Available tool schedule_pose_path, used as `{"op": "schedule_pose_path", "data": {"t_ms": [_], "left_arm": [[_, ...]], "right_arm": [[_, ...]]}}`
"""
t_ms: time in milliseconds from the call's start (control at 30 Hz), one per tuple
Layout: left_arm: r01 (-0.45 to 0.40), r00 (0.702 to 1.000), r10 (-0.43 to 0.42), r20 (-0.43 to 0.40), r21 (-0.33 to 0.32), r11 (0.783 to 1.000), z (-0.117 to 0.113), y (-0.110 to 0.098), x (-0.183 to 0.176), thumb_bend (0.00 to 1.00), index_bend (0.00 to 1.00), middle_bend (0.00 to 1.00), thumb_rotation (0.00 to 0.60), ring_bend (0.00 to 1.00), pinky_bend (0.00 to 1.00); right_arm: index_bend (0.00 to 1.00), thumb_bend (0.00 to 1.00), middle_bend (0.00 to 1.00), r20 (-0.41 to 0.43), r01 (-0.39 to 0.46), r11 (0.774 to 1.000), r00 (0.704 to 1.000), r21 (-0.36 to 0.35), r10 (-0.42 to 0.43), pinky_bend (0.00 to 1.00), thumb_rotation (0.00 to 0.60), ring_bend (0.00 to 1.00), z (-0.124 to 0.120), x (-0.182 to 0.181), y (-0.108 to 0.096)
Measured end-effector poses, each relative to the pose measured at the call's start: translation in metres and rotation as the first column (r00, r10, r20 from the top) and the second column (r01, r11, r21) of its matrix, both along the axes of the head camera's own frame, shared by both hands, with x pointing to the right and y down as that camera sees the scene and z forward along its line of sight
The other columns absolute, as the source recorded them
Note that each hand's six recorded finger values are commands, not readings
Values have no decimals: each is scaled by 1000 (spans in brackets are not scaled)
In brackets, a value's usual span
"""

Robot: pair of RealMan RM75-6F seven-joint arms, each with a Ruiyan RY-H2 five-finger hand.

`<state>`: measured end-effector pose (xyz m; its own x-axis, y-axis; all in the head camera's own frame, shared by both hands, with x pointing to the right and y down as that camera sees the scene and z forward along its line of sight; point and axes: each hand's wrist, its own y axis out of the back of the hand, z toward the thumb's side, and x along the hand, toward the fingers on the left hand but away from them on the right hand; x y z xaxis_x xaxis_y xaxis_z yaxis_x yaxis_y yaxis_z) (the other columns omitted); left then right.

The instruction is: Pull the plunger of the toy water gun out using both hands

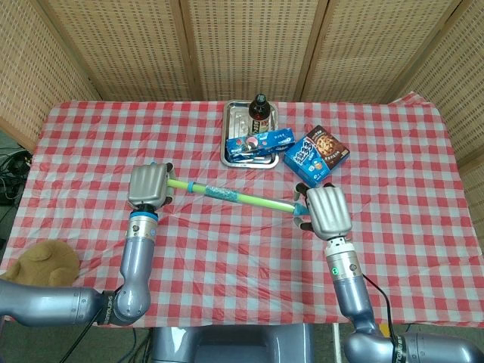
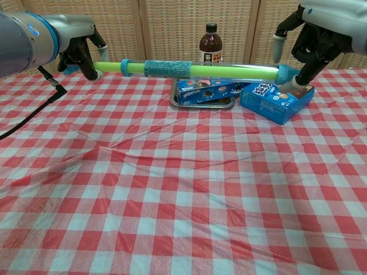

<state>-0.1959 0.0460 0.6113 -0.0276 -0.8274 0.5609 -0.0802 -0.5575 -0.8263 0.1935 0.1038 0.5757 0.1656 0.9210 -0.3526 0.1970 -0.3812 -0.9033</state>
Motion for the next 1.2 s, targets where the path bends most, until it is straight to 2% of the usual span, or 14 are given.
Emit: {"op": "schedule_pose_path", "data": {"t_ms": [167, 467, 767, 1200], "left_arm": [[-5, 1000, 5, 1, -2, 1000, -1, 2, 2, 644, 835, 945, 600, 854, 724], [-15, 1000, 15, -4, -3, 1000, -2, 4, 6, 643, 835, 945, 600, 854, 724], [-11, 1000, 11, 3, 3, 1000, -4, 4, 0, 644, 835, 945, 600, 854, 724], [25, 999, -24, 38, -5, 1000, 2, 6, -29, 644, 835, 945, 600, 854, 724]], "right_arm": [[543, 398, 1000, -1, 1, 1000, 1000, -7, -1, 556, 600, 1000, 1, 0, 0], [549, 494, 1000, 1, 2, 1000, 1000, -26, -2, 556, 600, 1000, 4, -2, 3], [565, 506, 1000, -19, -8, 1000, 1000, -22, 8, 556, 600, 1000, 6, 5, 2], [573, 510, 1000, -57, -48, 999, 997, -21, 47, 556, 600, 1000, 11, 29, 1]]}}
